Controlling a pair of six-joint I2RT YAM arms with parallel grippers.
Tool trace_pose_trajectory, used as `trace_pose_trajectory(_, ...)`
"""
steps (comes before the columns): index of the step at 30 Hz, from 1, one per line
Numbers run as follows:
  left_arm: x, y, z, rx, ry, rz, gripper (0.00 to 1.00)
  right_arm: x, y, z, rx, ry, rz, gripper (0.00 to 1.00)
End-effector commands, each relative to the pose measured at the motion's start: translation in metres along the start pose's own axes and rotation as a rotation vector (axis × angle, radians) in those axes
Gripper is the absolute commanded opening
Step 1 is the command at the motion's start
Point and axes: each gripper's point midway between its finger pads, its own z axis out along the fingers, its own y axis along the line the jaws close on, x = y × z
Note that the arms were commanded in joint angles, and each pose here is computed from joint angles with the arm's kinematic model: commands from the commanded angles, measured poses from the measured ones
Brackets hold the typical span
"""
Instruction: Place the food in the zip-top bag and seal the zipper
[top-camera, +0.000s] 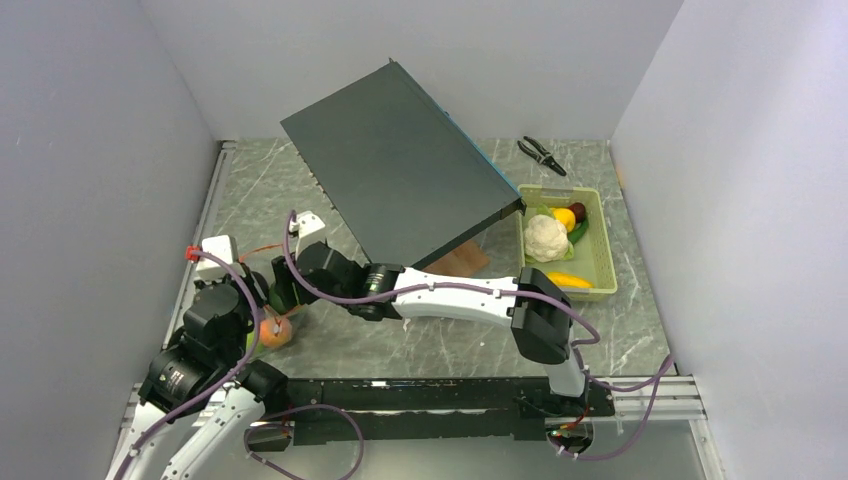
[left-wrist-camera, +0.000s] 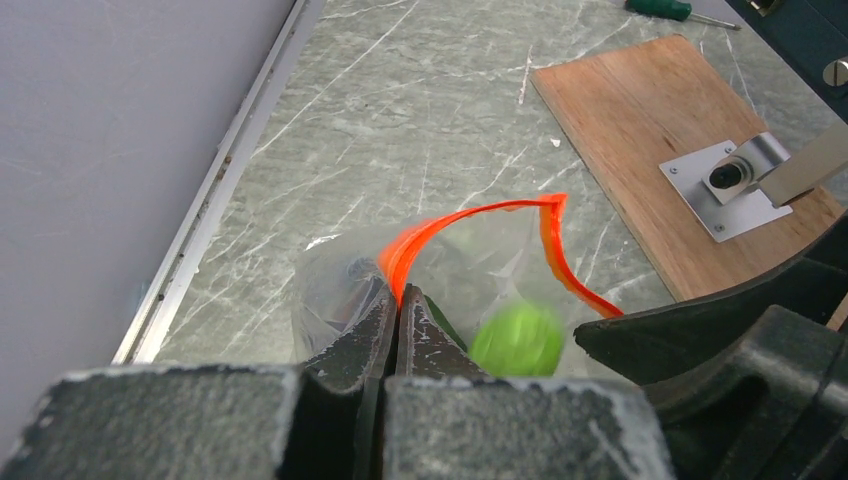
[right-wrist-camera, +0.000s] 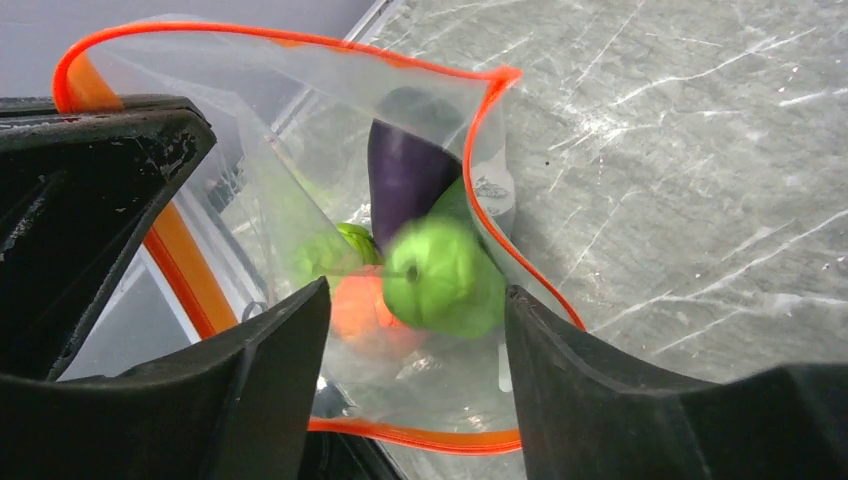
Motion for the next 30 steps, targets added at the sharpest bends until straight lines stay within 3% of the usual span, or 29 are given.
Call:
trace_pose_trajectory(1,-0.009,0.0,0.0,-0.005,-0.028,-0.031,0.0,-0.029,0.011,-0.009,-0.008,-0.067,-0.005,0.69)
trace_pose_trajectory(6,-0.01,0.001,-0.002,-0.008,-0.038,-0.041,0.0,-0.032,0.016,-0.017,-0.016,-0.058,-0.019,0.76)
trace_pose_trajectory(12,-0.009,0.0,-0.001,-0.005,-0.035,-0.035,0.0,-0.05,0.018,-0.036,-0.018,-0.086,-0.016,0.77)
trace_pose_trajectory(22,-0.008,-0.002,0.001,0.001,-0.023,-0.025,0.0,-0.118,0.004,-0.122,0.016,-0.255,-0.013,0.79)
trace_pose_trajectory(26,-0.008,-0.004,0.002,0.005,-0.023,-0.021,0.0,-0.112,-0.002,-0.135,-0.002,-0.272,0.016,0.67)
trace_pose_trajectory(30,-0.008,-0.004,0.002,0.005,-0.023,-0.02,0.0,-0.082,-0.001,-0.111,0.015,-0.181,-0.002,0.6)
